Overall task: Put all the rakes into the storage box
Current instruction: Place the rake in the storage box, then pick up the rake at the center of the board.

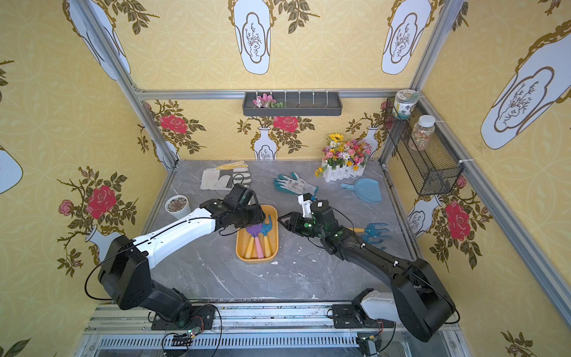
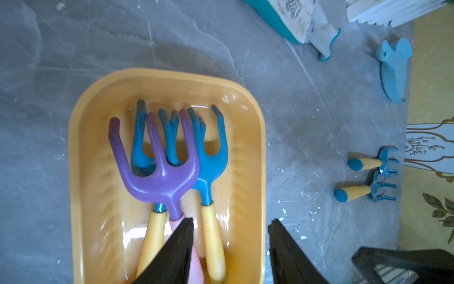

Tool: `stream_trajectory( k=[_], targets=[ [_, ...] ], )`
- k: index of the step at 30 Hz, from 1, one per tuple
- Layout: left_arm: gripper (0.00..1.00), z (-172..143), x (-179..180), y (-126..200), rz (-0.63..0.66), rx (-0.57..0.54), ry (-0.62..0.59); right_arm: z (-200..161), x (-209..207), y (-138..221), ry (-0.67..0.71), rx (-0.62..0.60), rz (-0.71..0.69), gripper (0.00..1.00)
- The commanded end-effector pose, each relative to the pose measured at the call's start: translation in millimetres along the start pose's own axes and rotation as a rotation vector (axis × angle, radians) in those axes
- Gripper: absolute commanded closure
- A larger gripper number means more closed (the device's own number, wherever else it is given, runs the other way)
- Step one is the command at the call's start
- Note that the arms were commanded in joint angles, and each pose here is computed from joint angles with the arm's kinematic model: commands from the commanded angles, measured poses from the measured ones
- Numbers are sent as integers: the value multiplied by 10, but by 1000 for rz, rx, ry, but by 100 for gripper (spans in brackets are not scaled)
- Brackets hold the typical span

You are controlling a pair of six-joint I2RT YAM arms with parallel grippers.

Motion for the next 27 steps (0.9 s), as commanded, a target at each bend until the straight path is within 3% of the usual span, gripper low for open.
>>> stream_trajectory(
  k=[1,5,9,11,18,27],
  targets=[
    [45,56,-83,-44,-36,-36,18,-28,-306,221,-41,-20,-370,48],
    [45,36,-154,-149,-70,-4,21,-30,-513,597,-89,-24,-701,39],
    [45,55,-207,-191,-77,-1,2,-87,-669,925,-208,-26,-926,21],
    [45,70,-243,-189,-90,-6,-2,-123,-758,1012,-270,-19,-978,17],
    [44,101,-294,-232,-94,-8,-14,-307,-1108,983,-488,27,-921,18],
    [45,113,-300,-243,-86,-11,-22,-390,-1342,833,-537,82,-913,19]
  ],
)
Point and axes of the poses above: each gripper's point midway between its finger pads, its own y axis back along the fingers, its own x axis along the line the jaws close on, z = x × y, the point moved 9 cm from there along y, back along the fingers, and after that the axes turned 15 degrees about y, right-handed, at the moved point
